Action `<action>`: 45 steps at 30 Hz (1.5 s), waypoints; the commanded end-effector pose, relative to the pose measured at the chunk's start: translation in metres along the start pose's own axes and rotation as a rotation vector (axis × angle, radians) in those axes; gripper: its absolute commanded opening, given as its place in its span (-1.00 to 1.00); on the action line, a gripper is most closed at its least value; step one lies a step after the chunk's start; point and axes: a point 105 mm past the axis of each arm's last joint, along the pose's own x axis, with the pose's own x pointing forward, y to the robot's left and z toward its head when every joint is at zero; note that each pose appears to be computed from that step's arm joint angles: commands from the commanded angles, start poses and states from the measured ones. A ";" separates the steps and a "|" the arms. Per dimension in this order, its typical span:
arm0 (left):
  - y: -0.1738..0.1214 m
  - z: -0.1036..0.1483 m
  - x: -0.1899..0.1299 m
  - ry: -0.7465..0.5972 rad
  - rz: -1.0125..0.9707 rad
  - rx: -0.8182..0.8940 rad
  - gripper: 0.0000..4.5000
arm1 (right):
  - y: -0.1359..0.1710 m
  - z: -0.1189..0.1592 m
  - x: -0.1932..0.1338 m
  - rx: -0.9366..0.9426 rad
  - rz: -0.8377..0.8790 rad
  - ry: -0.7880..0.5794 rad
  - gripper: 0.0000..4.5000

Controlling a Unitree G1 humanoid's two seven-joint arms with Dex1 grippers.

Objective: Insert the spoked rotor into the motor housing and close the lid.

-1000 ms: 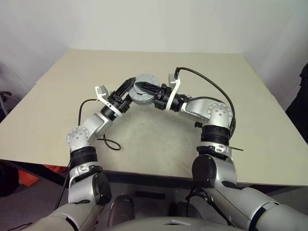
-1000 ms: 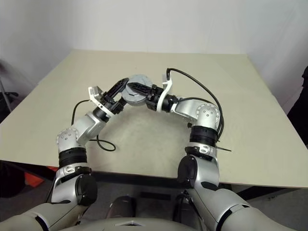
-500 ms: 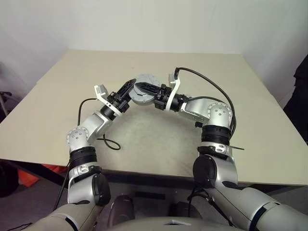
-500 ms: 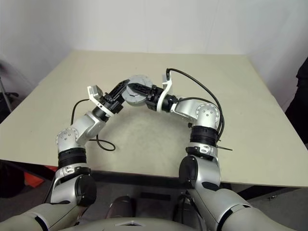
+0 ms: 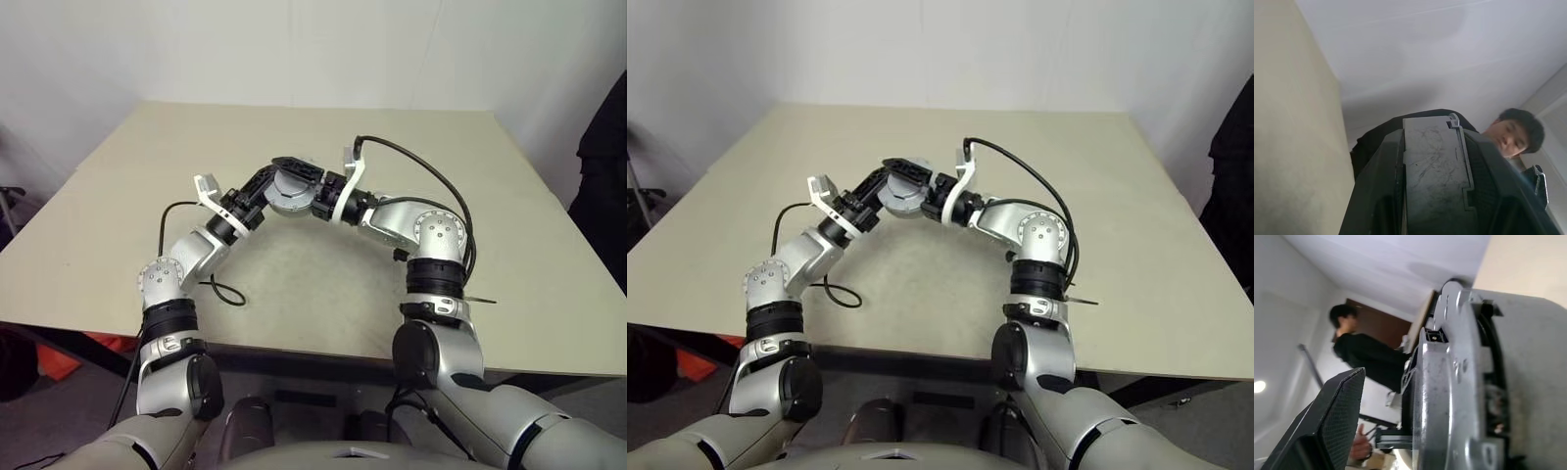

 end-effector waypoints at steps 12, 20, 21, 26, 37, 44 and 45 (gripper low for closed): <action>0.022 0.083 -0.046 -0.337 0.192 0.184 -0.41 | -0.014 0.021 -0.003 -0.125 -0.115 -0.104 0.98; 0.039 0.131 -0.097 -0.561 0.380 0.271 -0.41 | -0.020 0.025 -0.006 -0.133 -0.134 -0.114 0.98; 0.043 0.136 -0.102 -0.584 0.415 0.275 -0.41 | -0.021 0.025 -0.006 -0.132 -0.136 -0.115 0.98; 0.058 0.146 -0.119 -0.633 0.544 0.291 -0.41 | -0.021 0.024 -0.005 -0.136 -0.137 -0.112 0.98; 0.056 0.160 -0.137 -0.669 0.611 0.377 0.19 | -0.023 0.019 0.002 -0.124 -0.135 -0.085 1.00; 0.040 0.186 -0.150 -0.729 0.641 0.471 0.31 | -0.029 0.020 0.003 -0.105 -0.153 -0.077 1.00; 0.037 0.188 -0.150 -0.727 0.640 0.491 0.31 | -0.030 0.020 0.003 -0.108 -0.154 -0.080 1.00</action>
